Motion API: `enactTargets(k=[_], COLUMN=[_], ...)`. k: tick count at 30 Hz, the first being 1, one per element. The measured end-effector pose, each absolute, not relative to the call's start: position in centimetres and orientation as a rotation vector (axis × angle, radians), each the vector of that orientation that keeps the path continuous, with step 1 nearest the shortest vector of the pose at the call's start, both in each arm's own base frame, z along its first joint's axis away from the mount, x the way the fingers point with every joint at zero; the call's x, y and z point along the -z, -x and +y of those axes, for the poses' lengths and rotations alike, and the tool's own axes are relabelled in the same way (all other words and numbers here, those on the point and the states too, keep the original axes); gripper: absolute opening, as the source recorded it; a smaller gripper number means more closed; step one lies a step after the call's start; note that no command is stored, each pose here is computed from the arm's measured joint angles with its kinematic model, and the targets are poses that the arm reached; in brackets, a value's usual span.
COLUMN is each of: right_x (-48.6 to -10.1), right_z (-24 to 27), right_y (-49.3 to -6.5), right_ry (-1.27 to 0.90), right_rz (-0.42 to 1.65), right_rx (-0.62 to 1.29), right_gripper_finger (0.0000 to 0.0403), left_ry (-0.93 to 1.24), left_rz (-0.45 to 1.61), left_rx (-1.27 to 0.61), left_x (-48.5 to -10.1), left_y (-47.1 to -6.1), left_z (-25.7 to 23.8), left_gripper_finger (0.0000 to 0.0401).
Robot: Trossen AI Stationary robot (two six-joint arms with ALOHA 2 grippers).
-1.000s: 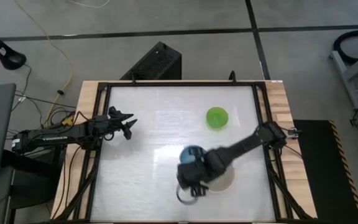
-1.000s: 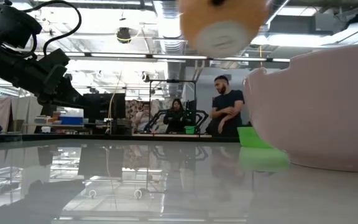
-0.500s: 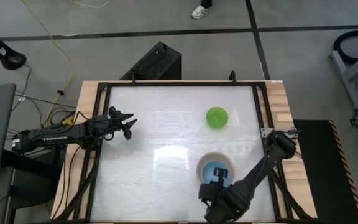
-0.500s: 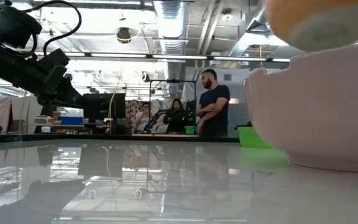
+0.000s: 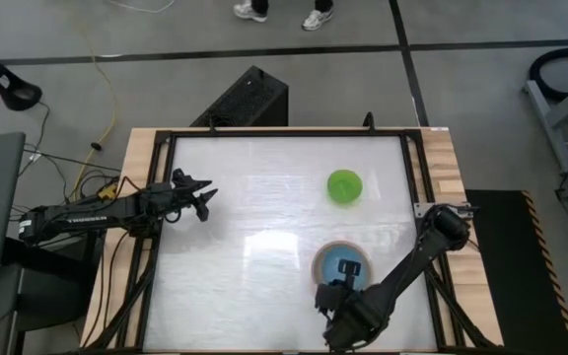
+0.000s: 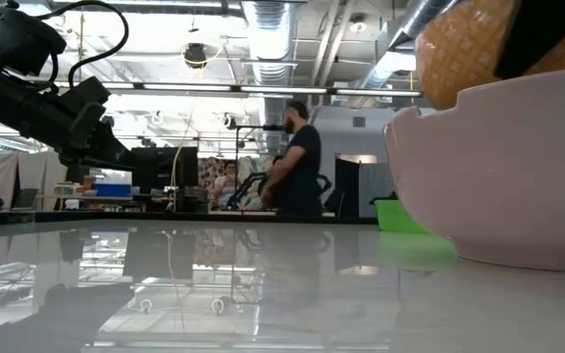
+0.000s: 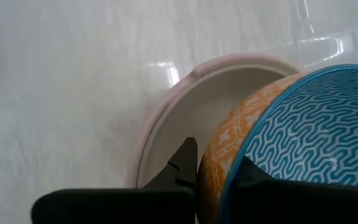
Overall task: Nest bowls inside each other
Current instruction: Stack the blue bowl on top of the gray bowl
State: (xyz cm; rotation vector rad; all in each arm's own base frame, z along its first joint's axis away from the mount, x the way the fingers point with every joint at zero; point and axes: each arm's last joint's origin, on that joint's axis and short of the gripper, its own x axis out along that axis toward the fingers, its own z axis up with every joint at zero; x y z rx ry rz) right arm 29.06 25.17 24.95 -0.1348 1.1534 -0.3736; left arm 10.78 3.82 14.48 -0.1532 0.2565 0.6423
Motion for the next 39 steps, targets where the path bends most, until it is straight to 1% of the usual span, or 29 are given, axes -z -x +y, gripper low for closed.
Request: enactTargets(k=[11, 15, 18, 26, 39], right_x=[-26.2, -25.8, -25.6, -24.3, -21.8], right_z=[22.9, 21.9, 21.5, 20.7, 21.5], right_y=[-26.8, -26.2, -26.6, -27.2, -28.0], right_ry=[-0.028, -0.059, -0.107, -0.112, -0.092], right_rz=[1.015, 1.023, 1.016, 1.034, 1.093], right_rx=[0.283, 0.261, 0.226, 0.209, 0.214], right_gripper_finger=[0.0035, 0.0035, 0.0035, 0.0035, 0.0035], left_ry=[0.153, 0.153, 0.153, 0.153, 0.153], left_rz=[0.256, 0.256, 0.256, 0.256, 0.257], left_rx=[-0.642, -0.643, -0.642, -0.643, -0.642], left_x=[-14.5, -14.5, -14.5, -14.5, -14.5], left_y=[-10.8, -10.8, -10.8, -10.8, -10.8], left_z=[3.8, 3.8, 3.8, 3.8, 3.8], left_gripper_finger=[0.0158, 0.0158, 0.0158, 0.0158, 0.0158])
